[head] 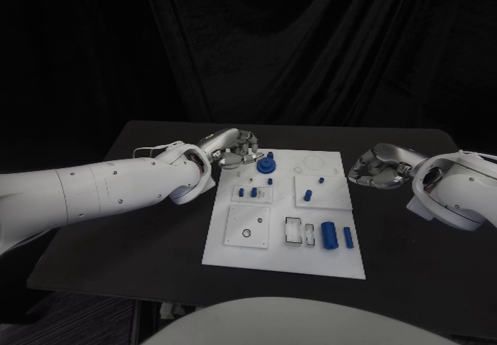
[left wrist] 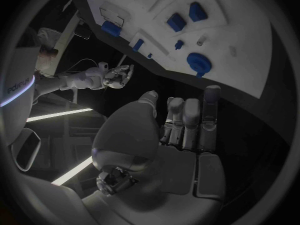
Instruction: Assemble the parts on the task board
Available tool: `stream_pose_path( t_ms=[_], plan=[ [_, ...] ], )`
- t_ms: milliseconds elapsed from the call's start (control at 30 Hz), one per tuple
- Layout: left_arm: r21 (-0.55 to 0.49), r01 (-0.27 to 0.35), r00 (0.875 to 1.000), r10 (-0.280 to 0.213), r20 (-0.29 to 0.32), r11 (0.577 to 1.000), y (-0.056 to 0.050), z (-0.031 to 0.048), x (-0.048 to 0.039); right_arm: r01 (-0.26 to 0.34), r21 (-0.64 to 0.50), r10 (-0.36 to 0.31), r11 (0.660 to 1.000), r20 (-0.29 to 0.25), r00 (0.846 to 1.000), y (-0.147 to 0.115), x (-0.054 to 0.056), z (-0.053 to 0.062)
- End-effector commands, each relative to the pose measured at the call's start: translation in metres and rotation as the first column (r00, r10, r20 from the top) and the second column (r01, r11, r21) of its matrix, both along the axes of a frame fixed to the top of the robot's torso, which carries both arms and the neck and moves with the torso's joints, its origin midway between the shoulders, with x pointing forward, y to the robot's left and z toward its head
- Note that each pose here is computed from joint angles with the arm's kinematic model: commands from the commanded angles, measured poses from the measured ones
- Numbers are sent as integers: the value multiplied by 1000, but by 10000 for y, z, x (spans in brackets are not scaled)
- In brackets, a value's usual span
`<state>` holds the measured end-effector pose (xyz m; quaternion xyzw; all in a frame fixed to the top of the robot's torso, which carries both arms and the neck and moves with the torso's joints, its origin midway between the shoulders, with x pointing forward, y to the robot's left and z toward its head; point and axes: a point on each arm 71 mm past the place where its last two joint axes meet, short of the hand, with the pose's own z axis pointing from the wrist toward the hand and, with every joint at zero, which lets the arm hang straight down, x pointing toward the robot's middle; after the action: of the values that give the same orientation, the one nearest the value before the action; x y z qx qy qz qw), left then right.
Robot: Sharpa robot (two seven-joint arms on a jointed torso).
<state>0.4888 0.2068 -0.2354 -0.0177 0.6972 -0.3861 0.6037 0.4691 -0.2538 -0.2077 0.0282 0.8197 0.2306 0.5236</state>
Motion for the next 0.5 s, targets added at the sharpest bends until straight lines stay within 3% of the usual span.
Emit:
stream_pose_path(
  t_ms=[33,100,233,333,500],
  plan=[
    [-49,214,971,-207,120,976,-158,83,-34,4,11,-4,1000,17,1000,-6,-1,3],
    [-9,265,961,-264,86,964,-210,36,-9,1,12,-1,1000,17,1000,0,1,3],
    [149,346,930,-360,77,926,-330,-48,16,-2,14,2,1000,17,1000,2,-2,3],
    [238,363,915,-393,88,901,-412,-84,32,-2,14,2,1000,17,1000,-4,-4,2],
    [337,353,905,-410,114,873,-515,-117,62,-3,15,2,1000,16,1000,-10,-7,2]
  ],
)
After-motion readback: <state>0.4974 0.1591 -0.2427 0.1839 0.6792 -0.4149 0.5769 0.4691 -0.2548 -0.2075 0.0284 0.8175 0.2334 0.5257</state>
